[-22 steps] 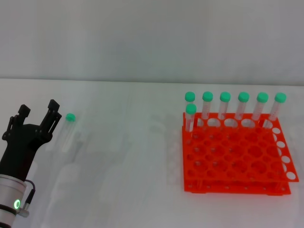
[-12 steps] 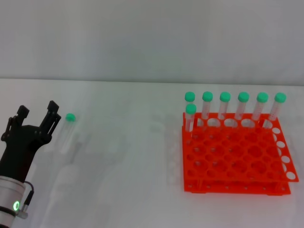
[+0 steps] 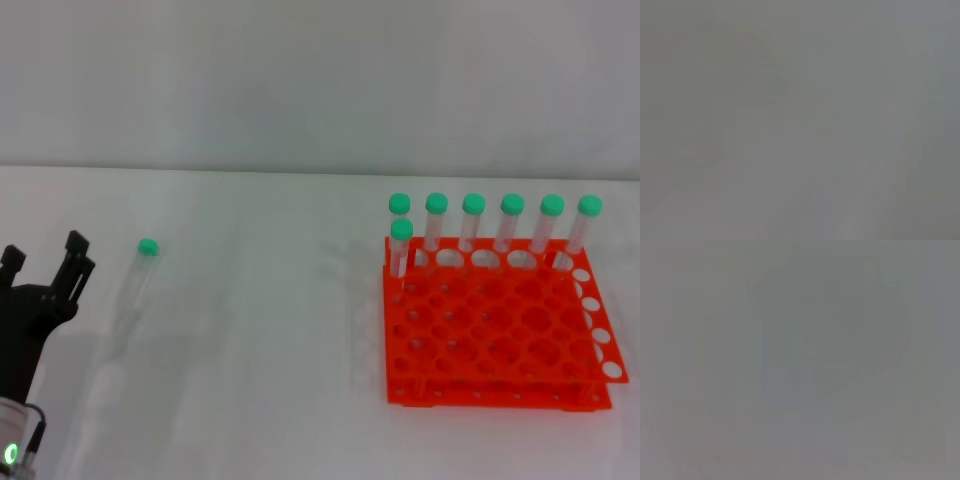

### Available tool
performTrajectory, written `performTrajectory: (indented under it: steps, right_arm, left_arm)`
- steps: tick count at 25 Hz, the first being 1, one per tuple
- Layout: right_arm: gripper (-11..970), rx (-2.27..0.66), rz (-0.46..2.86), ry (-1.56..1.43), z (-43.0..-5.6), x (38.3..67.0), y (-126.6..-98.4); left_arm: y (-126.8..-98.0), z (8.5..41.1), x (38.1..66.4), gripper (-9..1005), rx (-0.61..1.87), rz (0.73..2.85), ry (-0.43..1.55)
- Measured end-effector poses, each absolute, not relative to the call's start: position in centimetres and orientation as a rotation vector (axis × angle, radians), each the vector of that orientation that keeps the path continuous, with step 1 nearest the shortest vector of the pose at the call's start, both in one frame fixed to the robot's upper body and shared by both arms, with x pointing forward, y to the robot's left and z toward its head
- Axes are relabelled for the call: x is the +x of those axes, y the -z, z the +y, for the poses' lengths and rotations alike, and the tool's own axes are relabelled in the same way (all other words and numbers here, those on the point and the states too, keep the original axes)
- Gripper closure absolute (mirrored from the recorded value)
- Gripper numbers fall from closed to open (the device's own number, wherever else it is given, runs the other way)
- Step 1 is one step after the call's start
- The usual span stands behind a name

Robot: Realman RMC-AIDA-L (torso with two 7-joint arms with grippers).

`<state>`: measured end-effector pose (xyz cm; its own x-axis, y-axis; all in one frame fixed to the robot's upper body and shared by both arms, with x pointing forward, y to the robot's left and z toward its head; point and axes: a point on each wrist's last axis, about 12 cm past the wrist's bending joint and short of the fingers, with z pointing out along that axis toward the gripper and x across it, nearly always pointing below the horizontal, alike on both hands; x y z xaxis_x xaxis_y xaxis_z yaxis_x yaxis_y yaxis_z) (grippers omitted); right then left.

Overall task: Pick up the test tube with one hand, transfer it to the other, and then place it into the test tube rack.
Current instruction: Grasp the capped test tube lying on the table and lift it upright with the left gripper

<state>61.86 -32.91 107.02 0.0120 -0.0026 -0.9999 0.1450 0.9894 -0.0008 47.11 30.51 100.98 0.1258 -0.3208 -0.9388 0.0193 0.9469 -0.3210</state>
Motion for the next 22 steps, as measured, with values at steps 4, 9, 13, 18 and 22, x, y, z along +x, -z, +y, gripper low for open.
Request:
performTrajectory:
  steps: [4,9,13,18,22]
  right_arm:
    - [86,0.116,1.552,0.11,-32.7,62.0,-107.1]
    - [86,0.113,1.548,0.1,-32.3,62.3,-107.3]
    - [86,0.111,1.544,0.094,-32.0,62.5,-107.5]
    - [86,0.112,1.543,0.091,-32.0,62.6,-107.5]
    - [86,0.122,1.549,0.092,-32.1,62.5,-107.4]
  left_arm:
    - [-100.8,30.9,46.6,122,-0.283,1.43,0.246]
    - [-100.6,31.8,46.7,122,-0.35,1.444,0.305]
    - [-100.9,34.3,47.4,122,-0.39,1.46,0.35]
    - [-102.9,38.6,50.0,122,-0.353,1.595,0.49]
    - [-105.5,42.0,51.5,121,-0.331,1.731,0.558]
